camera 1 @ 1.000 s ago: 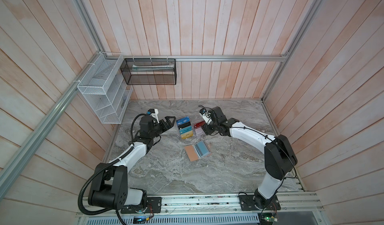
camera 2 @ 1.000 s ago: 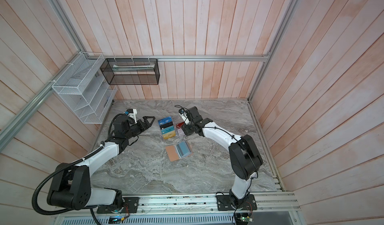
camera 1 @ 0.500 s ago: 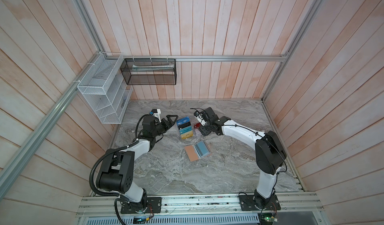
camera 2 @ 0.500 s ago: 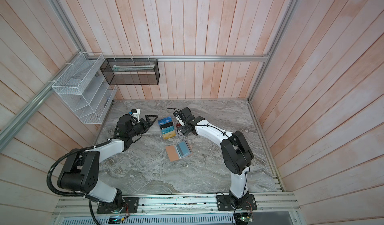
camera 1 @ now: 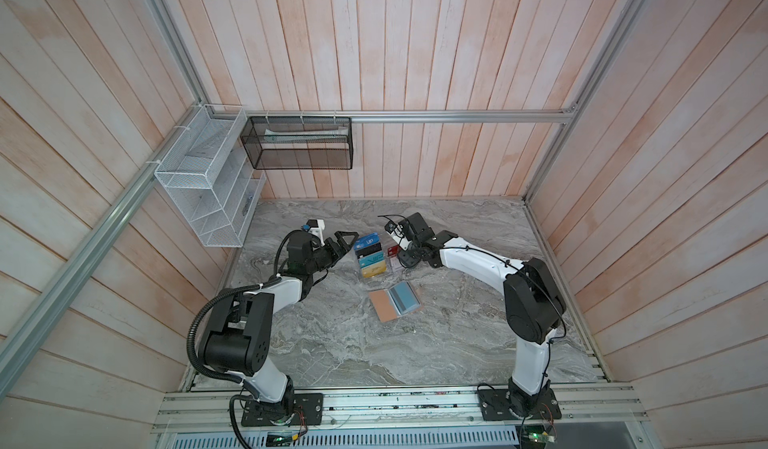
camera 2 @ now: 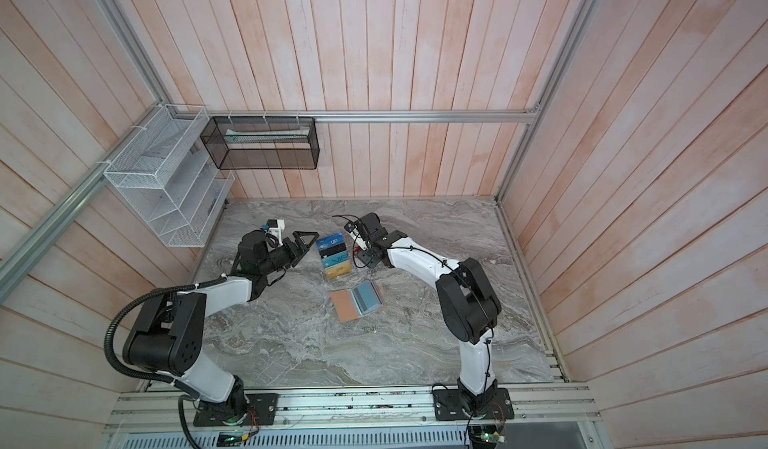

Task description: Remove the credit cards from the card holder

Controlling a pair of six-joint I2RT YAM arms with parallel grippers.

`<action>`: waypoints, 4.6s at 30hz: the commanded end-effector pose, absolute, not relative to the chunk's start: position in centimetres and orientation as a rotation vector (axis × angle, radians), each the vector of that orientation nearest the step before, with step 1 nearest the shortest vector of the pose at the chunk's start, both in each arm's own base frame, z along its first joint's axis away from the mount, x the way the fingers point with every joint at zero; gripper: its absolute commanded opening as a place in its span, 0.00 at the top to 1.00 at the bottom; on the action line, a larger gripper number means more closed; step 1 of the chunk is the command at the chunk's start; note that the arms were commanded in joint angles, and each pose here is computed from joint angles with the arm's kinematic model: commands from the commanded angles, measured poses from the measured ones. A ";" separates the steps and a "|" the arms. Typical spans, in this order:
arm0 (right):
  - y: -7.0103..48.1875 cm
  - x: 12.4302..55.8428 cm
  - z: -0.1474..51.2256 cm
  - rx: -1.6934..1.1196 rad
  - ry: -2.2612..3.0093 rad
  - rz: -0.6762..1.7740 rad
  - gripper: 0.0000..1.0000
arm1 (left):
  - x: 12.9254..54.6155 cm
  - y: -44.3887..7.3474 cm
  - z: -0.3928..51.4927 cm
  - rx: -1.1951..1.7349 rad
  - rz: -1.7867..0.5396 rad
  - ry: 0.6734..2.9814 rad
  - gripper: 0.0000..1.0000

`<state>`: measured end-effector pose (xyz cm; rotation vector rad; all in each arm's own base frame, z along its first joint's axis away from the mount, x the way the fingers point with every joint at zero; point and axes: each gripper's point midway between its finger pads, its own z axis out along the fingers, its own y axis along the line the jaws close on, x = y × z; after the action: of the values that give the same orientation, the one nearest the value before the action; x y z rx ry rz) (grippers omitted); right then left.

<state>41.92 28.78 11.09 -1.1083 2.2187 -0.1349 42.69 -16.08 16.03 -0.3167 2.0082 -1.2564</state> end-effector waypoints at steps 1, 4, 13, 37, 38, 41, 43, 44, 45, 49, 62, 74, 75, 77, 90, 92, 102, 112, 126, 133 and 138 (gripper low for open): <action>29.4 42.8 11.2 -1.144 2.190 -0.137 0.34 | 43.4 -16.7 17.5 -0.262 -1.287 1.968 0.00; 29.6 43.3 11.2 -1.158 2.184 -0.145 0.36 | 43.6 -16.8 17.5 -0.254 -1.293 1.970 0.00; 29.9 43.6 10.6 -1.209 2.186 -0.130 0.48 | 44.2 -17.2 17.2 -0.243 -1.315 1.979 0.00; 30.8 43.3 9.3 -1.279 2.196 -0.017 0.73 | 45.1 -18.0 17.1 -0.211 -1.363 1.994 0.00; 30.8 43.2 9.4 -1.280 2.197 -0.012 0.73 | 45.2 -18.0 17.1 -0.209 -1.363 1.994 0.00; 30.9 43.1 9.7 -1.280 2.189 0.002 0.75 | 45.4 -18.2 17.1 -0.199 -1.367 1.996 0.00; 30.8 43.2 9.8 -1.279 2.183 0.010 0.77 | 45.6 -18.2 17.1 -0.194 -1.369 1.999 0.00; 30.8 43.3 9.8 -1.276 2.179 0.015 0.78 | 45.6 -18.3 17.0 -0.195 -1.371 2.000 0.00; 30.9 43.5 10.1 -1.271 2.174 0.022 0.78 | 45.7 -18.3 17.1 -0.194 -1.376 1.998 0.00; 31.0 43.8 10.0 -1.280 2.161 0.026 0.82 | 45.6 -18.5 16.8 -0.193 -1.386 2.004 0.00; 31.7 43.5 11.1 -1.302 2.116 0.093 0.97 | 45.8 -16.9 16.2 -0.193 -1.377 2.020 0.00; 31.7 42.5 11.9 -1.279 2.098 0.152 1.00 | 47.3 -16.6 17.2 -0.173 -1.373 2.030 0.00; 31.6 42.6 12.2 -1.272 2.095 0.160 1.00 | 47.4 -16.6 17.3 -0.170 -1.375 2.029 0.00; 31.7 42.7 12.9 -1.249 2.081 0.188 1.00 | 47.4 -16.6 17.4 -0.168 -1.373 2.029 0.00; 30.6 44.8 14.0 -1.175 2.057 0.284 1.00 | 46.0 -16.7 16.7 -0.168 -1.380 2.028 0.00; 30.7 44.9 13.6 -1.176 2.060 0.291 1.00 | 45.9 -16.7 16.7 -0.169 -1.381 2.029 0.00; 31.1 44.8 12.9 -1.179 2.052 0.357 1.00 | 45.9 -16.8 16.0 -0.176 -1.382 2.042 0.00; 30.4 44.4 12.4 -1.181 2.062 0.373 1.00 | 45.9 -17.0 16.0 -0.174 -1.389 2.039 0.00; 29.6 45.3 10.1 -1.187 2.101 0.372 1.00 | 45.9 -17.1 15.5 -0.170 -1.392 2.047 0.00; 29.4 45.5 9.4 -1.190 2.114 0.365 1.00 | 46.1 -17.0 15.4 -0.169 -1.393 2.049 0.00; 29.0 45.9 9.1 -1.180 2.119 0.356 1.00 | 46.1 -17.0 15.3 -0.170 -1.392 2.050 0.00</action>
<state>45.30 29.41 9.66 -1.1803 2.1149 0.3586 46.21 -16.77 15.92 -0.2007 2.0493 -1.3880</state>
